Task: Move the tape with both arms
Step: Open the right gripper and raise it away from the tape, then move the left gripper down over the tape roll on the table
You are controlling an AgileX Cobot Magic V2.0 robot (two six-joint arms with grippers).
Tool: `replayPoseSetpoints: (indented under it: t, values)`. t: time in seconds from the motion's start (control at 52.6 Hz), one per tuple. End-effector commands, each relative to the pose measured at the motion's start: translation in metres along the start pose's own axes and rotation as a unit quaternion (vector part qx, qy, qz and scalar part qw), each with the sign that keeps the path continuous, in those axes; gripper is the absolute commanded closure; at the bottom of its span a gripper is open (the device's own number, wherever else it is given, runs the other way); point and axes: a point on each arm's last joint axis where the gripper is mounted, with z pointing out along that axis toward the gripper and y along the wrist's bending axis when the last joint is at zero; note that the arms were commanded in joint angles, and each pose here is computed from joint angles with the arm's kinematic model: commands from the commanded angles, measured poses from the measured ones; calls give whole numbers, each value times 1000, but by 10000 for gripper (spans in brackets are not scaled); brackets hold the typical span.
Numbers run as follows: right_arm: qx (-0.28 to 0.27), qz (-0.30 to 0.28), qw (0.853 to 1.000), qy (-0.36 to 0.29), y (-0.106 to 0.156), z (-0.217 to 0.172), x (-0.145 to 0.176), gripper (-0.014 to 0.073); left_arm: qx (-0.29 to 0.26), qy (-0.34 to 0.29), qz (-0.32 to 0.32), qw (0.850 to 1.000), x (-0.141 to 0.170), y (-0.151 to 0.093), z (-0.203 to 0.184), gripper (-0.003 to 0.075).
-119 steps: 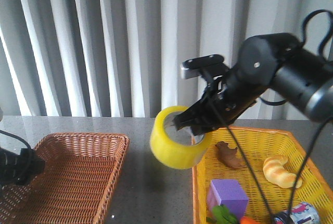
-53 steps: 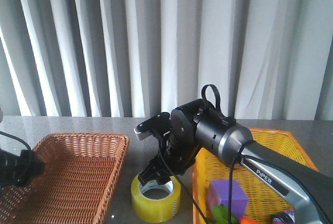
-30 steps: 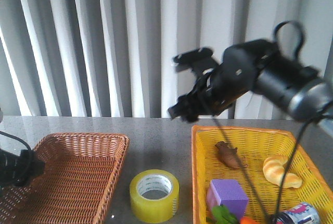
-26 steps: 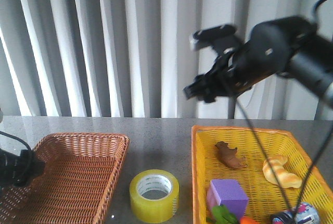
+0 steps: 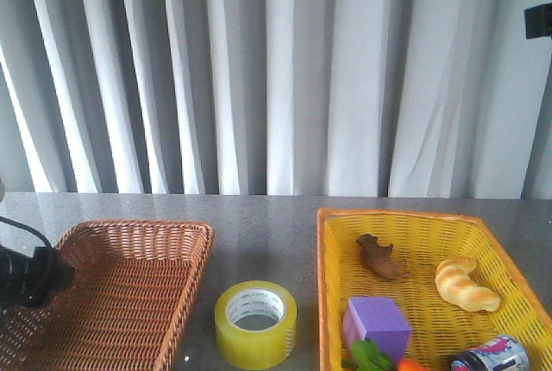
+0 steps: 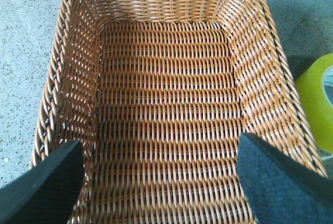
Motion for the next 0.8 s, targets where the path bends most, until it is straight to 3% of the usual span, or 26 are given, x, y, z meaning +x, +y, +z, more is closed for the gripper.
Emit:
replayPoseSetpoints:
  t: [0.0, 0.152, 0.285, 0.342, 0.437, 0.589, 0.685, 0.78]
  values:
    - [15, -1, 996, -88, -6, -24, 0, 606, 7, -66, -7, 998, -18, -4, -16, 134]
    - [13, 9, 992, -129, -6, -37, 22, 603, 7, -78, -8, 997, -20, -4, -17, 134]
    - [21, -9, 993, -117, -5, -37, 41, 603, 30, -94, -33, 995, -28, -9, -25, 134]
    - [23, -14, 994, -106, -5, -36, 46, 603, 43, -98, -7, 994, -37, -17, -35, 134]
    - [22, -15, 995, -96, -4, -32, 52, 603, 83, -102, 55, 990, -55, -41, -56, 134]
    - [19, -16, 996, -82, -3, -27, 59, 603, 147, -173, 118, 967, -98, -85, -97, 134]
    - [19, -16, 997, -76, -3, -27, 60, 603, 177, -199, 133, 955, -118, -108, -104, 134]
    - [19, -16, 997, -76, -3, -27, 60, 603, 195, -185, 155, 951, -131, -128, -98, 134]
